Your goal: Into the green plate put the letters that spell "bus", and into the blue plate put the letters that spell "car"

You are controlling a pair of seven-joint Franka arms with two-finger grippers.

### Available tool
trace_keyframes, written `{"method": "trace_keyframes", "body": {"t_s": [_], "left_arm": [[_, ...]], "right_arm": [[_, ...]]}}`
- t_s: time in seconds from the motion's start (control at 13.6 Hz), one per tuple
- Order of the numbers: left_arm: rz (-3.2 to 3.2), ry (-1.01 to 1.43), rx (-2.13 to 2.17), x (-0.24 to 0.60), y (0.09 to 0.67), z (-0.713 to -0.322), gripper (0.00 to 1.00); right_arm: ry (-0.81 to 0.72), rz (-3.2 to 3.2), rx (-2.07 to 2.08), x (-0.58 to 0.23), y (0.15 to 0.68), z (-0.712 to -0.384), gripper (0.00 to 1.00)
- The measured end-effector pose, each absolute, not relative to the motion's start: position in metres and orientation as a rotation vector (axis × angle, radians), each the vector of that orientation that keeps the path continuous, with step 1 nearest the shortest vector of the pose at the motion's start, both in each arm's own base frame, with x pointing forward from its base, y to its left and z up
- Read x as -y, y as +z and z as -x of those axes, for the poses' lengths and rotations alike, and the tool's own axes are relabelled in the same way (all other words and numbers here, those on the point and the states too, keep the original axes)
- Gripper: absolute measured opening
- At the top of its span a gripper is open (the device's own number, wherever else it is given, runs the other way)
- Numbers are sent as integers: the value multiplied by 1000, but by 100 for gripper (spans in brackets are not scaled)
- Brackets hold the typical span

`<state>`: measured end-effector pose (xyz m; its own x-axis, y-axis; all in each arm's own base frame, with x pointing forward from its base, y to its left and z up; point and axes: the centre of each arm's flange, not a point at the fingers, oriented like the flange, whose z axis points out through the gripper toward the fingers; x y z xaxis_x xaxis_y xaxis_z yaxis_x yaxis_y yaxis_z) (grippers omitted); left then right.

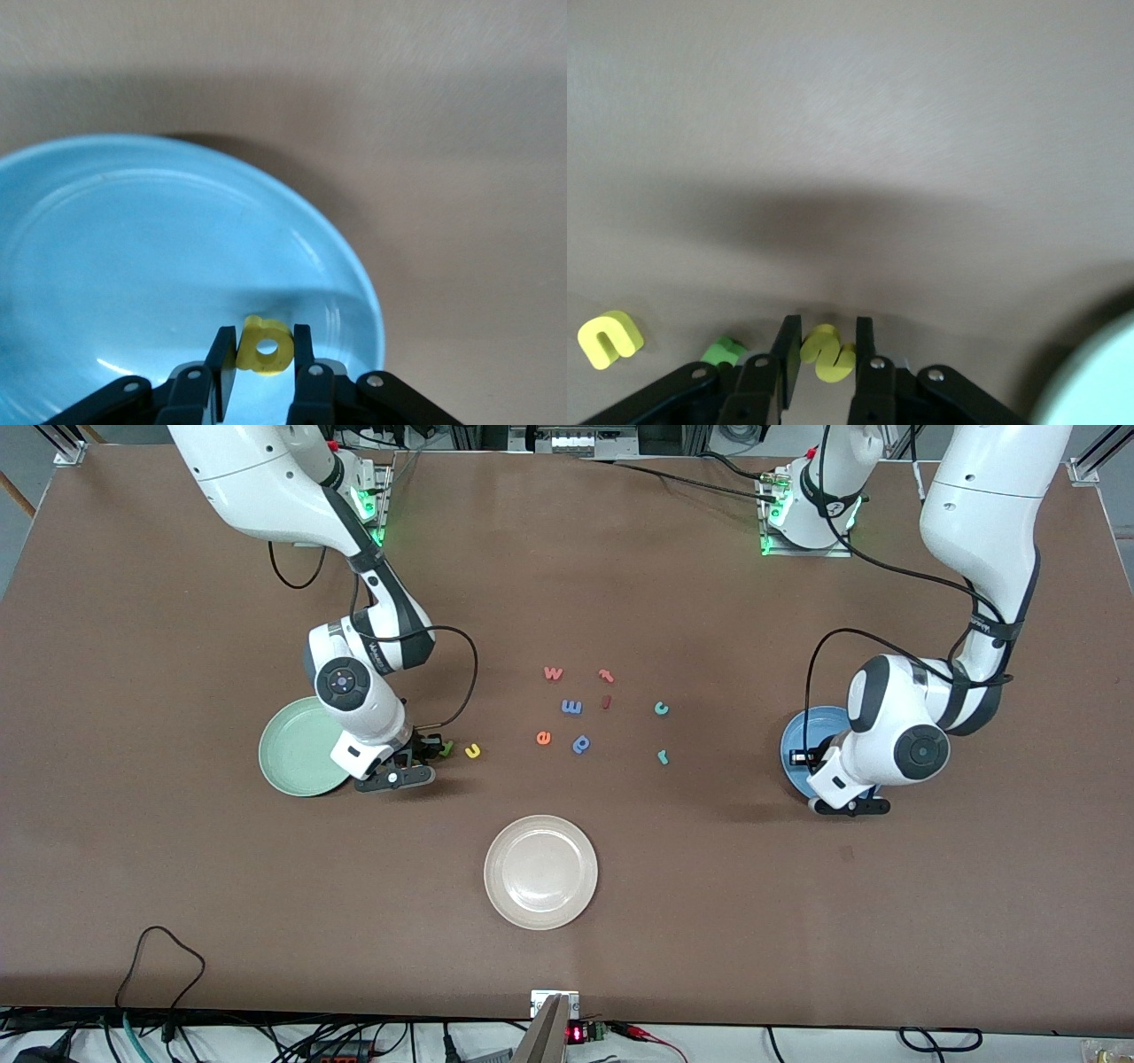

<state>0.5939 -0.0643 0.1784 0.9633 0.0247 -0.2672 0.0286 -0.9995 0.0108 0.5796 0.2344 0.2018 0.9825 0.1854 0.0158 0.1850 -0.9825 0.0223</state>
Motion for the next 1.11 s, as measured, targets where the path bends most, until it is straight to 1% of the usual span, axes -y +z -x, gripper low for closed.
{"method": "trace_keyframes", "body": {"t_s": [0.15, 0.22, 0.37, 0.44, 0.52, 0.66, 0.74, 0.88, 0.96, 1.03, 1.11], "left_arm": [[-3095, -424, -56, 49, 177, -592, 30], [-3093, -420, -59, 43, 179, -592, 35], [-3094, -390, -51, 41, 190, -595, 53], [-3093, -358, -32, 48, 203, -598, 63], [-3089, -322, 5, 63, 220, -603, 72], [-3072, -255, 109, 105, 256, -612, 93], [-3058, -224, 164, 131, 269, -615, 93], [-3033, -204, 242, 186, 273, -616, 80], [-3029, -215, 242, 212, 264, -615, 78], [-3029, -232, 224, 237, 253, -612, 70], [-3031, -252, 193, 262, 240, -608, 66]], "right_arm": [[-19, -3095, -285, -208, 233, -588, 28], [-57, -3088, -299, -188, 248, -591, 28], [-149, -3078, -302, -142, 264, -596, 28], [-183, -3078, -291, -117, 265, -597, 28], [-210, -3074, -283, -97, 260, -597, 28], [-249, -3051, -275, -74, 248, -594, 28], [-267, -3045, -272, -70, 241, -593, 33], [-286, -3040, -271, -69, 233, -591, 54], [-284, -3040, -272, -70, 233, -592, 63], [-276, -3040, -278, -72, 234, -592, 74], [-260, -3042, -288, -79, 237, -593, 82]]}}
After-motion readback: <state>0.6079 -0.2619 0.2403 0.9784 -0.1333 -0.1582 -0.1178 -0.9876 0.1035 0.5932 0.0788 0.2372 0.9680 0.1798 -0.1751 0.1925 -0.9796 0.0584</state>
